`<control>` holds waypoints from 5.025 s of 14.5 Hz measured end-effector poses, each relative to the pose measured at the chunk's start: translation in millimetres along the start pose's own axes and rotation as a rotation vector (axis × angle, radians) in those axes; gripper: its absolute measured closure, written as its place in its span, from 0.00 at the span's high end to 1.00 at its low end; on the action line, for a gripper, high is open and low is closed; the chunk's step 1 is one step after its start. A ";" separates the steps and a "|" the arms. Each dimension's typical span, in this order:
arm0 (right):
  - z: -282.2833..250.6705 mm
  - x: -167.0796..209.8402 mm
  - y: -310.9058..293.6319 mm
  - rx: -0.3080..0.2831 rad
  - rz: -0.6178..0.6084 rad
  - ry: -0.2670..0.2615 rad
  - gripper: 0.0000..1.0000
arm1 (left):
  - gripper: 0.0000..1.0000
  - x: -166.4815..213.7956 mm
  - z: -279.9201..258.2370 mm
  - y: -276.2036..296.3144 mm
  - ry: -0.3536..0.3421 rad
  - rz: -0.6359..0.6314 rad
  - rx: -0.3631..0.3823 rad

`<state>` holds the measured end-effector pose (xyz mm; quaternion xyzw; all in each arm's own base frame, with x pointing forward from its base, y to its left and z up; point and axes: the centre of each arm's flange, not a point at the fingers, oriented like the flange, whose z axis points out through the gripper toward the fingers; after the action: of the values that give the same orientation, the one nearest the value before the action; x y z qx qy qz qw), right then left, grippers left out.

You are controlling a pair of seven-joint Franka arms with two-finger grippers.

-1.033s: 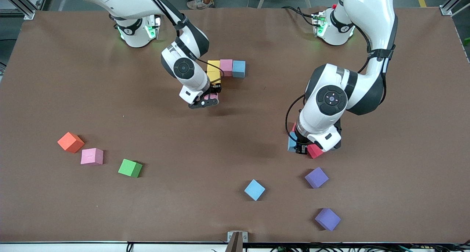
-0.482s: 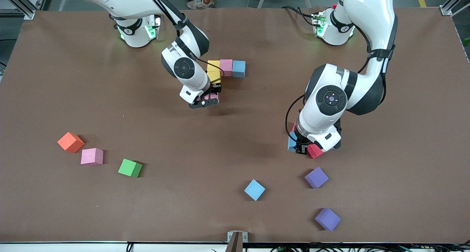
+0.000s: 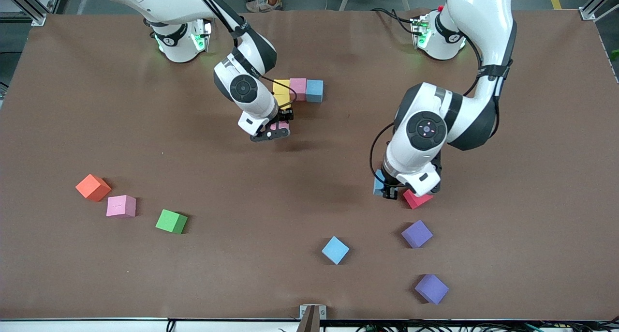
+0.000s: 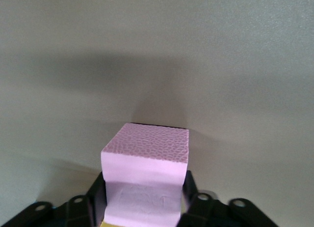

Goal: Arrange 11 blocks into digit 3
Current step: 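Release the pink block with the right gripper while the left gripper carries blue, then reach the right gripper to a green block while the left gripper lowers blue, then grasp the green block with the right gripper while the left gripper releases blue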

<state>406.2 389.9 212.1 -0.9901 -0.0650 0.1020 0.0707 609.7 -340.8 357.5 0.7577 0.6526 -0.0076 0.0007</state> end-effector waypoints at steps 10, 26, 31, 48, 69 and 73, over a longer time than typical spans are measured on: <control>-52.4 28.8 5.1 0.026 0.081 0.044 1.00 | 0.17 -124.5 49.3 -61.0 -0.003 -0.027 0.078; -154.5 217.7 333.8 -0.100 0.341 0.248 1.00 | 0.17 -254.4 118.6 -143.3 -0.049 -0.096 0.013; -139.8 234.8 369.1 -0.122 0.227 0.235 1.00 | 0.16 -269.8 143.8 -167.4 -0.023 -0.065 0.034; -119.9 254.2 348.7 -0.097 0.305 0.238 1.00 | 0.16 -281.6 155.6 -192.0 -0.016 -0.071 0.069; -101.8 254.8 356.1 -0.104 0.282 0.210 0.91 | 0.16 -286.6 157.3 -214.2 -0.007 -0.123 0.094; -99.2 255.0 356.7 -0.104 0.282 0.209 0.70 | 0.22 -288.4 158.2 -218.2 -0.006 -0.116 0.098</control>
<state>715.5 63.7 204.4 -0.9970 0.0770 0.0041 0.0108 349.5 -595.3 204.8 0.7176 0.6943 -0.0419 -0.0348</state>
